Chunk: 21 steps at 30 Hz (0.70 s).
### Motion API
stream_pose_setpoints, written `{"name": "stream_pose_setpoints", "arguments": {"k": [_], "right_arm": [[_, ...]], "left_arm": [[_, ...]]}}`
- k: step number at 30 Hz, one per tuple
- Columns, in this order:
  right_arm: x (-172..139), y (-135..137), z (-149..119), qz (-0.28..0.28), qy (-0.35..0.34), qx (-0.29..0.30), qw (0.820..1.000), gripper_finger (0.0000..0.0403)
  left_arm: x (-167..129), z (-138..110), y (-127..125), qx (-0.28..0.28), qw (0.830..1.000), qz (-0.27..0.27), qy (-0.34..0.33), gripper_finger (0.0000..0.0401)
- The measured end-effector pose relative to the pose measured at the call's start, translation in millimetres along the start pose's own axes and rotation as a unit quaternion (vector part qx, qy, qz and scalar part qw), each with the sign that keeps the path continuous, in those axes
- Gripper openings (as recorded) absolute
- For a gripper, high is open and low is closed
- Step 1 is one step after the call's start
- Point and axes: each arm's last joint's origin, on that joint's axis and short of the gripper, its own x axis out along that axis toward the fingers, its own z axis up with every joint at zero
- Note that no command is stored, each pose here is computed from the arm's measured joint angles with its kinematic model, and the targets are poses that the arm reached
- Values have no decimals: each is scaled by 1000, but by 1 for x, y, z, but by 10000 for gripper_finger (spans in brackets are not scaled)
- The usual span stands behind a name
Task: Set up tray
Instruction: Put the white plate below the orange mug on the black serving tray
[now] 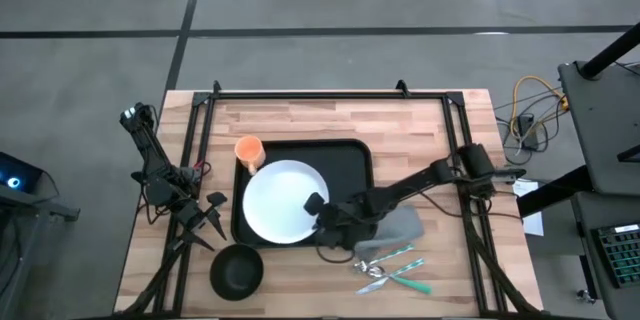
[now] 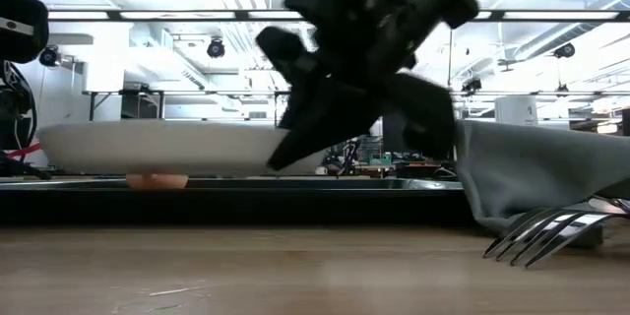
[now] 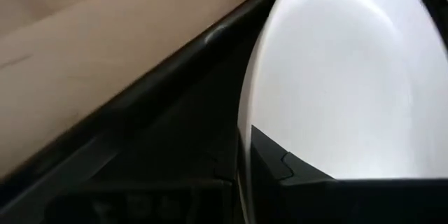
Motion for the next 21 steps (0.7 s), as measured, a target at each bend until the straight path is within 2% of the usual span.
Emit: {"name": "stream_pose_setpoints", "arguments": {"k": [9,21], "right_arm": [[28,-11,6,22,34,3,999,8],[28,-19,7,14,32,10,999,8]], "left_arm": [[0,0,0,0,1000,0,0,162],[0,0,0,0,1000,0,0,162]]}}
